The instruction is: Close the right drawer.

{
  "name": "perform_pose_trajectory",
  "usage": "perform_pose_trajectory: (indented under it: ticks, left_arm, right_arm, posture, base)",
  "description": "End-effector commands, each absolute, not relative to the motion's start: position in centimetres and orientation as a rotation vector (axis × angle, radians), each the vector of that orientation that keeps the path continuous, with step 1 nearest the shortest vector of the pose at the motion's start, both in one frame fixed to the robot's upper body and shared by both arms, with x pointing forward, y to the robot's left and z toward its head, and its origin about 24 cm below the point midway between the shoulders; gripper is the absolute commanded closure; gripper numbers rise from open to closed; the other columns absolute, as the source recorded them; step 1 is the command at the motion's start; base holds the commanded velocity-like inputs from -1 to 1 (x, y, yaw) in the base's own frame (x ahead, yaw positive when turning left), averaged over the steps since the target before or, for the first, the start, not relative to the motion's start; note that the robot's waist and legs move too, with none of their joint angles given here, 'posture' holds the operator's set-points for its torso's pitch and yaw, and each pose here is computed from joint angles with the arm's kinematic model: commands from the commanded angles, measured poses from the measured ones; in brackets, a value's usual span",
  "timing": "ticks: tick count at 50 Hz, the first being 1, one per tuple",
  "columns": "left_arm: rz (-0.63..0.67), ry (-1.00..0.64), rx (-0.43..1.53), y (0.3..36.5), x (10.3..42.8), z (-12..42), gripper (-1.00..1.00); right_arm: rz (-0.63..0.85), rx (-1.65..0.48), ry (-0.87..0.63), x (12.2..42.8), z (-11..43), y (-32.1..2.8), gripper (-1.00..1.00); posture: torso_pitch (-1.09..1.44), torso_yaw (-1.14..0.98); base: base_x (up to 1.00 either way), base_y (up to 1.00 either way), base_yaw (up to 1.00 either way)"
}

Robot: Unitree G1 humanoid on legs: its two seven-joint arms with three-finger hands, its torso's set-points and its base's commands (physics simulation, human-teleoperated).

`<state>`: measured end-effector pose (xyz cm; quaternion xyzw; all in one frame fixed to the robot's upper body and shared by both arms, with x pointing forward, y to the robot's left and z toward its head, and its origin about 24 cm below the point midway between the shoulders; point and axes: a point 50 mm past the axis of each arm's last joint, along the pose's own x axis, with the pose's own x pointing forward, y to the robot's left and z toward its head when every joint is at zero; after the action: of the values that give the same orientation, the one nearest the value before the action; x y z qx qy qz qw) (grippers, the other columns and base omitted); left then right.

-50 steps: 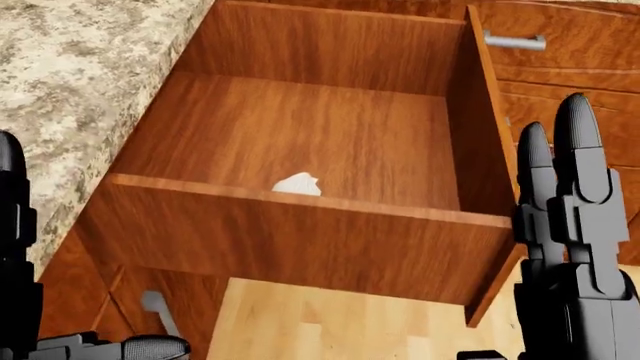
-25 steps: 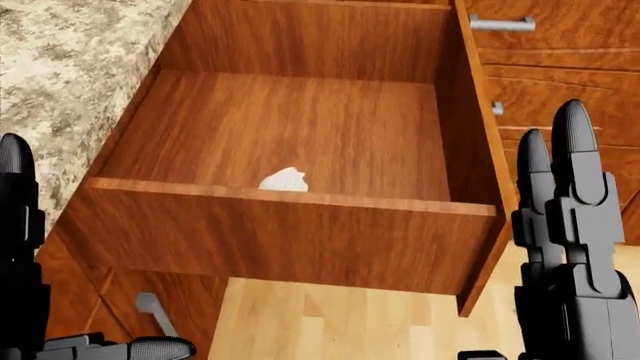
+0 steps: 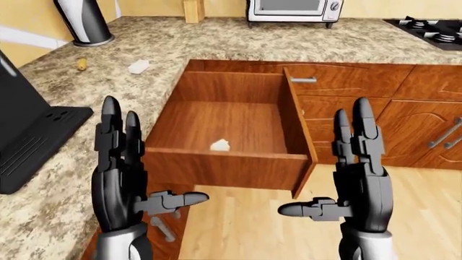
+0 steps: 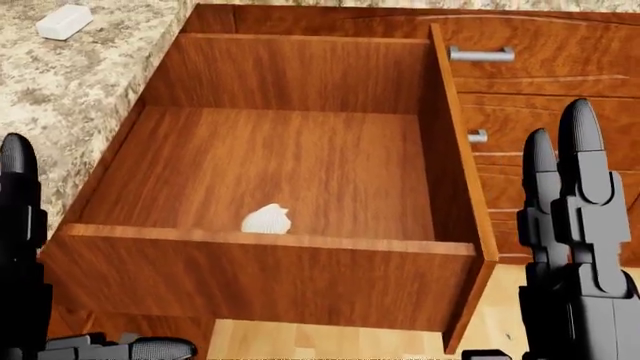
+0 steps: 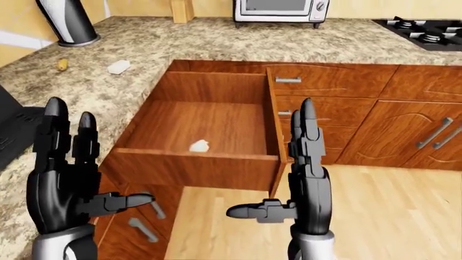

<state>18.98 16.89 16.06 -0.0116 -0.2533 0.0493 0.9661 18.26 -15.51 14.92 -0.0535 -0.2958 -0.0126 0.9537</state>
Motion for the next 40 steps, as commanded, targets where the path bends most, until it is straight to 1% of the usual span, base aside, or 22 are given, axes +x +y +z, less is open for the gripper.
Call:
perform_pose_trajectory:
  ticks: [1,40]
  left_arm:
    - [0.101,-0.595,-0.017,16.89,18.45,17.37,-1.00]
    - [0.099,-0.596,-0.018,16.85,18.40,17.40,-1.00]
  right_arm:
    - [-0.016,-0.106,-0.678,17.82,16.11,-15.26,-1.00]
    - [-0.010,-0.108,-0.675,17.91,16.07,-15.16,-1.00]
  posture:
    - [0.00,0.00]
    - [0.00,0.00]
  base:
    - [0.10,0.00,0.00]
    - [0.10,0.00,0.00]
